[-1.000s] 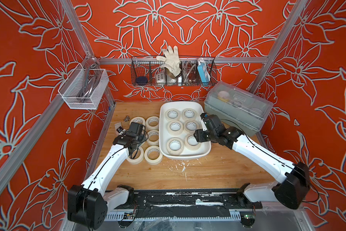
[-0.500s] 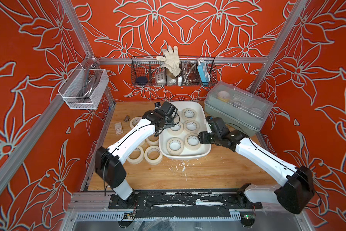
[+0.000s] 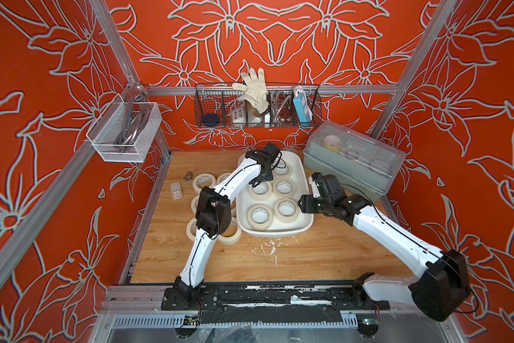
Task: Take out the art tape in the storage box
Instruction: Pick up the art tape from the storage box.
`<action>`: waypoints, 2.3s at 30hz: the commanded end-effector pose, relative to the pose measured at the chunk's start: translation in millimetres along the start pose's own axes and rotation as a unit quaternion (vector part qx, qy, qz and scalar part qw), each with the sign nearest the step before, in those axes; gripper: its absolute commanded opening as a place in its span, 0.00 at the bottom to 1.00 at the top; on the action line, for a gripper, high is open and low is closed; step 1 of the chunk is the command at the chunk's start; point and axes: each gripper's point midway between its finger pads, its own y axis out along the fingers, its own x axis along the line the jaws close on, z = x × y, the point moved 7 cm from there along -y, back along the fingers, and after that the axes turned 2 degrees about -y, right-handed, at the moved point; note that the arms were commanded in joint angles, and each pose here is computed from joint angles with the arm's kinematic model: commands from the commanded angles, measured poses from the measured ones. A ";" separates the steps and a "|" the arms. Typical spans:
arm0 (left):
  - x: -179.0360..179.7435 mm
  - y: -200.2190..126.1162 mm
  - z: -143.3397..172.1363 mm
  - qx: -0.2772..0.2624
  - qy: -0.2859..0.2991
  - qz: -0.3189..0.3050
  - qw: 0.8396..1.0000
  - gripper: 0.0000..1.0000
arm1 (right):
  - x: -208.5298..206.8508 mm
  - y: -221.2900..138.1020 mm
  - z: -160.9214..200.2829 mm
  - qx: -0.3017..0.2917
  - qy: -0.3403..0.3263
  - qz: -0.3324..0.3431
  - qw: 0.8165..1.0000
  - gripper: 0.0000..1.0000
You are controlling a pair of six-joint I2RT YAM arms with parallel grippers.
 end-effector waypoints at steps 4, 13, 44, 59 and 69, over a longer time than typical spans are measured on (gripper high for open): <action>15.6 31.3 -18.9 -0.009 -0.093 -0.040 0.995 0.61 | -1.8 1.9 4.5 0.002 0.013 -0.012 1.000 0.67; 24.8 71.7 -29.8 -0.012 -0.159 -0.046 0.986 0.61 | -3.2 6.1 5.2 0.005 0.017 -0.014 1.000 0.67; 23.7 -26.0 -48.4 -0.141 -0.087 0.009 0.986 0.09 | -7.3 -6.3 -11.0 -0.016 0.026 -0.010 0.999 0.68; -21.0 -104.5 44.4 -0.090 0.210 0.100 0.968 0.00 | 3.7 -23.3 -45.8 -0.040 0.010 -0.009 0.999 0.67; -28.9 -123.4 92.5 -0.059 0.256 0.152 0.953 0.00 | 5.3 -11.1 -40.7 -0.022 0.018 -0.021 0.999 0.66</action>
